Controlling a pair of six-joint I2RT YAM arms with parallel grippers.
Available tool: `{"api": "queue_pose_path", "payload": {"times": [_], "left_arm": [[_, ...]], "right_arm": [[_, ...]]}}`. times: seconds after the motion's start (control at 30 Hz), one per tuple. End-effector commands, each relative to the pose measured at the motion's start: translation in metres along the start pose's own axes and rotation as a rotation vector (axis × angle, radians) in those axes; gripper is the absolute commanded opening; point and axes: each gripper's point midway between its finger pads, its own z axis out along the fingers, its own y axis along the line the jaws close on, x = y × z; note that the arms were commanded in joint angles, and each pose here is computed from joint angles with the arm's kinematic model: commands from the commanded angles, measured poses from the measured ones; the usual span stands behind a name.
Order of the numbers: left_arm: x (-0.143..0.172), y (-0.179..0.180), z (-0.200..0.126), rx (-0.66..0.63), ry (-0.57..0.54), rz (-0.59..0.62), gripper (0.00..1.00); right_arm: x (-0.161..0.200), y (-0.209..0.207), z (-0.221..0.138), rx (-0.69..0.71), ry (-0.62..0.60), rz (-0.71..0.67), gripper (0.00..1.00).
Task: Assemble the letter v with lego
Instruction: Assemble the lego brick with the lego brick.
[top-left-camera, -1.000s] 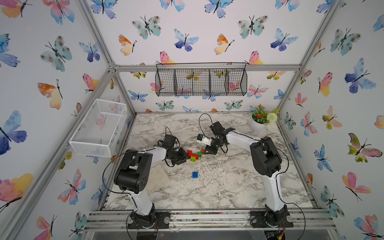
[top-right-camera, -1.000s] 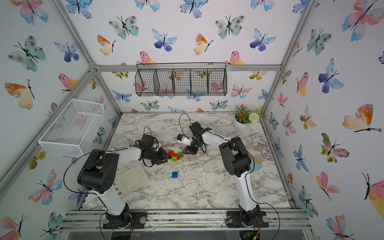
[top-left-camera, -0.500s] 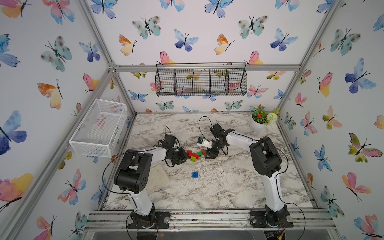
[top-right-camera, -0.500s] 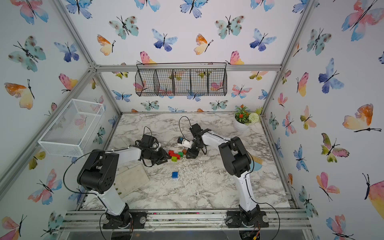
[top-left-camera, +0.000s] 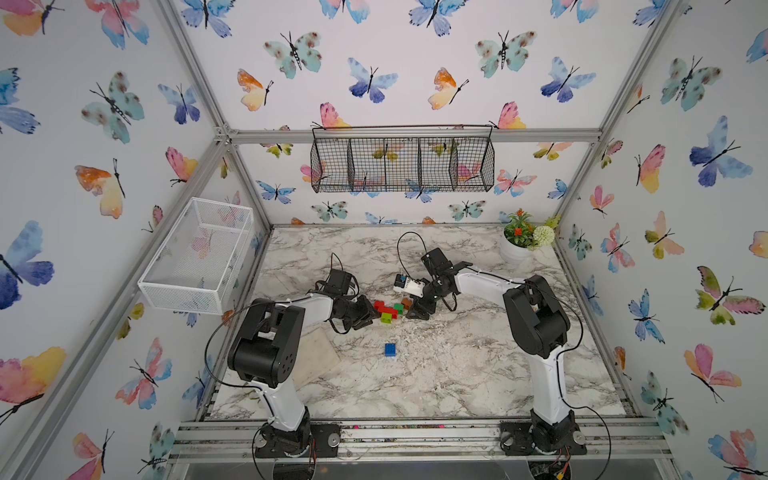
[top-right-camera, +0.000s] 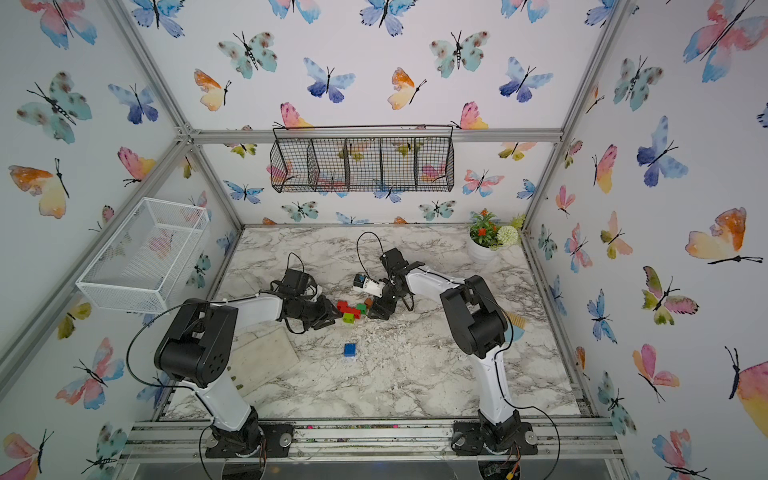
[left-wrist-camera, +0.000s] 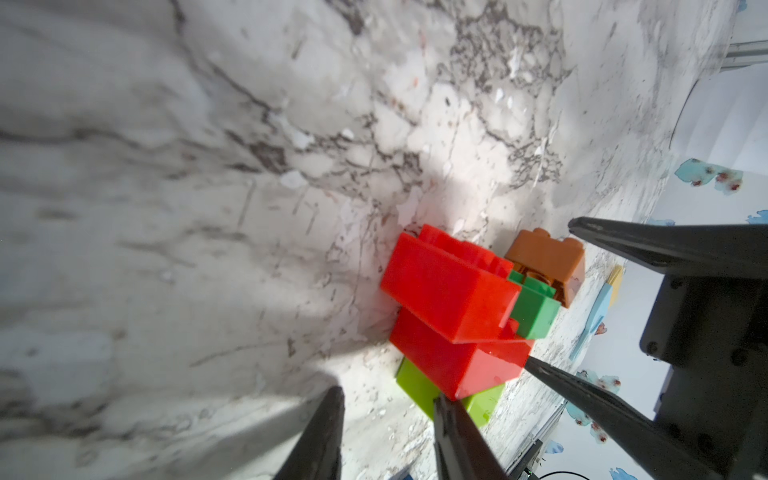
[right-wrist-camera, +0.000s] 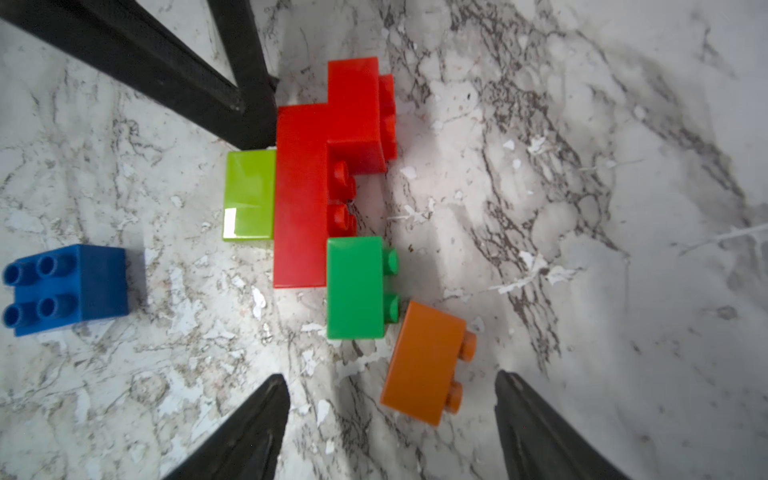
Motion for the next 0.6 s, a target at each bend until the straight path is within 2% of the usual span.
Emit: {"api": "queue_pose_path", "payload": {"times": [0.0,0.1,0.57], "left_arm": [[0.007,0.022,0.005,-0.073,0.033,-0.030,0.40],[0.006,0.022,0.006,-0.074,0.034,-0.030,0.40],[0.003,0.023,0.012,-0.079,0.043,-0.030,0.40]], "right_arm": [[-0.016,0.004,-0.002,0.001,-0.049,-0.039,0.82],[-0.016,0.004,0.003,0.001,-0.039,-0.044,0.81],[-0.008,0.004,0.016,-0.008,-0.005,-0.043,0.65]]}}
